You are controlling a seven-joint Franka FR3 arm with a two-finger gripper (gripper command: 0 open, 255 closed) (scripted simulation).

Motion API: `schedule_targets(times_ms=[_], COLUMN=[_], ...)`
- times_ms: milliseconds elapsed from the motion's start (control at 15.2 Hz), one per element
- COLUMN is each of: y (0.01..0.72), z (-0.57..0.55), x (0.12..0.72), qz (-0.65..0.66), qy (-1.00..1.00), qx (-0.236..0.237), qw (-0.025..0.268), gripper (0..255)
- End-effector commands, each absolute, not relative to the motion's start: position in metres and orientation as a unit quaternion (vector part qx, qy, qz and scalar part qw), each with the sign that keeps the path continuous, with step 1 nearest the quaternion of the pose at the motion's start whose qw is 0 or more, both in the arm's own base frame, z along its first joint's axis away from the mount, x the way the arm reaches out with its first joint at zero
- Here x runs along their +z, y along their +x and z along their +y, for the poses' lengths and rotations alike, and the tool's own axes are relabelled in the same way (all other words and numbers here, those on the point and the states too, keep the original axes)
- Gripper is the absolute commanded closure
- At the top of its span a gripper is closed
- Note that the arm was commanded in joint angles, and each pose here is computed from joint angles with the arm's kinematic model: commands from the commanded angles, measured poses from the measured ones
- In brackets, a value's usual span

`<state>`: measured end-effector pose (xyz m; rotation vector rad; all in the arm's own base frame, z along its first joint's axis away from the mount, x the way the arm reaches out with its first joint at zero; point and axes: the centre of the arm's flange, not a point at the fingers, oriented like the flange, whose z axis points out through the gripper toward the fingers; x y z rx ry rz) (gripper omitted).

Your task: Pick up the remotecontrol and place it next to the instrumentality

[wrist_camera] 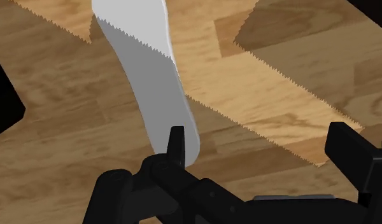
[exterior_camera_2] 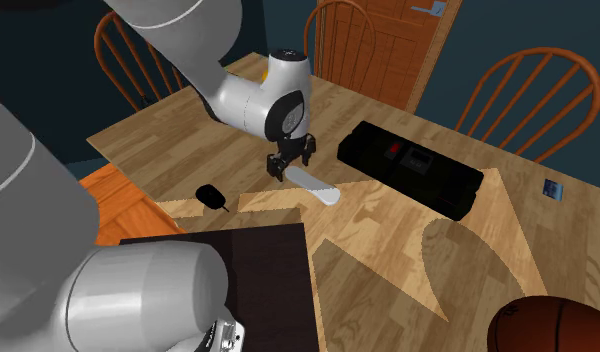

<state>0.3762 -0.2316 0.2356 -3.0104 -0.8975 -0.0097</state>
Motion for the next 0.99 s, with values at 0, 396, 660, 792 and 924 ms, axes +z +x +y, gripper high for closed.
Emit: schedule_targets(times_ms=[0,396,660,792,924], y=[0.385,0.416,0.420,0.420,0.420], z=[-0.247,-0.289,-0.293,-0.293,-0.294], x=[0.214,0.157,0.136,0.125,0.115], qz=[-0.309,-0.372,-0.378,-0.378,-0.378], qy=[-0.951,-0.928,-0.926,-0.926,-0.926], qx=[-0.002,0.001,0.001,0.001,0.001], qw=[-0.003,-0.010,-0.011,-0.011,-0.011], gripper=[0,0,0,0,0])
